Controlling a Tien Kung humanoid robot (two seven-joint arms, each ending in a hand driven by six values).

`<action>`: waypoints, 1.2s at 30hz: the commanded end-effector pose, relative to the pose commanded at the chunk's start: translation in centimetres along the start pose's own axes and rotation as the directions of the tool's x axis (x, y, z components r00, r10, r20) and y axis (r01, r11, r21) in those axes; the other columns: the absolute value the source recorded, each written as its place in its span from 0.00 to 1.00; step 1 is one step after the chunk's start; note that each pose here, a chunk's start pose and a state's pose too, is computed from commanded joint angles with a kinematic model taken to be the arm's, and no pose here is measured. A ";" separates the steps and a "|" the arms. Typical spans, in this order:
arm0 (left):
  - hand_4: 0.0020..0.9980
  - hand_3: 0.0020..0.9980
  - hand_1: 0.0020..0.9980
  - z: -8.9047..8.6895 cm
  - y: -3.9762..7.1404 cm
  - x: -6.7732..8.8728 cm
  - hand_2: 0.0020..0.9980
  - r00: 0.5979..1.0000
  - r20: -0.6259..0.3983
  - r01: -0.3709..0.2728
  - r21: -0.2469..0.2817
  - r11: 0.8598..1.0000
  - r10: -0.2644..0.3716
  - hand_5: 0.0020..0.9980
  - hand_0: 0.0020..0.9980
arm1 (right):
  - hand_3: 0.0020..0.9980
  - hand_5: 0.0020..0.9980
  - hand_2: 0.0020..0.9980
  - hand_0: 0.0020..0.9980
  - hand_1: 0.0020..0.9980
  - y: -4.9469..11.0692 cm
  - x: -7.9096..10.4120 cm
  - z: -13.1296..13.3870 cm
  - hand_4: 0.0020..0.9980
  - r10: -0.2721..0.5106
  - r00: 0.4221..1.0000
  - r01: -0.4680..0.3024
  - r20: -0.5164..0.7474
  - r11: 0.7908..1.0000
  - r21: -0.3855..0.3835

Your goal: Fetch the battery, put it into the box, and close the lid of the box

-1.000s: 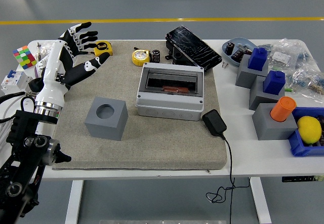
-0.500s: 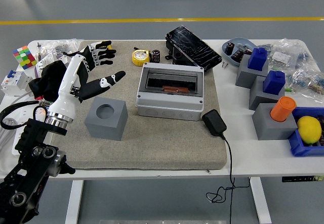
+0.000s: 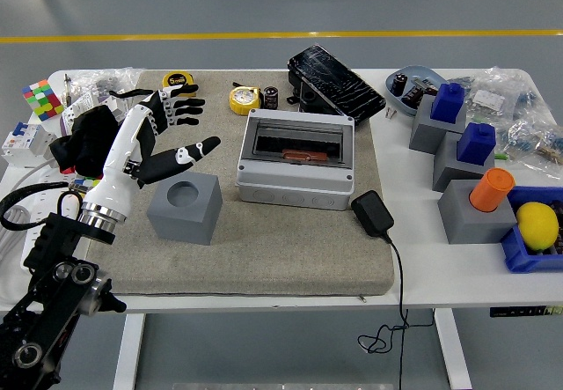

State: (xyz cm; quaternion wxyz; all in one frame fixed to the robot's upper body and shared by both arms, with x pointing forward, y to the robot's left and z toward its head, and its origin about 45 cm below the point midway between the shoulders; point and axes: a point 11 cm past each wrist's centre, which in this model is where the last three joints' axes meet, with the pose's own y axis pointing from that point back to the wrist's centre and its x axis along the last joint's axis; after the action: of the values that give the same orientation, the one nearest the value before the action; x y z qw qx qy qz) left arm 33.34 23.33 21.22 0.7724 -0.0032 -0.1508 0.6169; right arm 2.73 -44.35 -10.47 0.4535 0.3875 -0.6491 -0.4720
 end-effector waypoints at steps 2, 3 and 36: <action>1.00 0.75 0.67 -0.5 0.2 -0.3 0.69 1.000 0.005 0.015 0.026 1.000 -0.015 0.25 0.55 | 0.78 0.61 0.76 0.79 0.75 0.0 0.1 -0.1 1.00 0.003 1.000 -0.003 -0.001 1.000 0.003; 1.00 0.75 0.67 -0.6 0.3 -0.4 0.69 1.000 0.008 0.022 0.036 0.999 -0.022 0.25 0.55 | 0.78 0.61 0.76 0.79 0.75 0.0 0.2 -0.2 1.00 0.004 1.000 -0.004 -0.001 1.000 0.004; 1.00 0.76 0.65 0.3 -0.2 -1.1 0.69 0.999 0.015 0.038 0.031 0.999 -0.038 0.25 0.40 | 0.77 0.60 0.75 0.78 0.74 0.0 -0.3 -0.1 1.00 0.019 0.998 -0.019 0.064 1.000 -0.013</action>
State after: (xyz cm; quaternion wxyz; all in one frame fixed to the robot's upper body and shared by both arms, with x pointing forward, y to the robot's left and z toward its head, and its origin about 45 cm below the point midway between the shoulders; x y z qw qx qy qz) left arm 33.27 22.21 21.25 0.7828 0.0164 -0.1471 0.6044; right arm 2.92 -44.11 -10.56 0.4395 0.3633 -0.6639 -0.4838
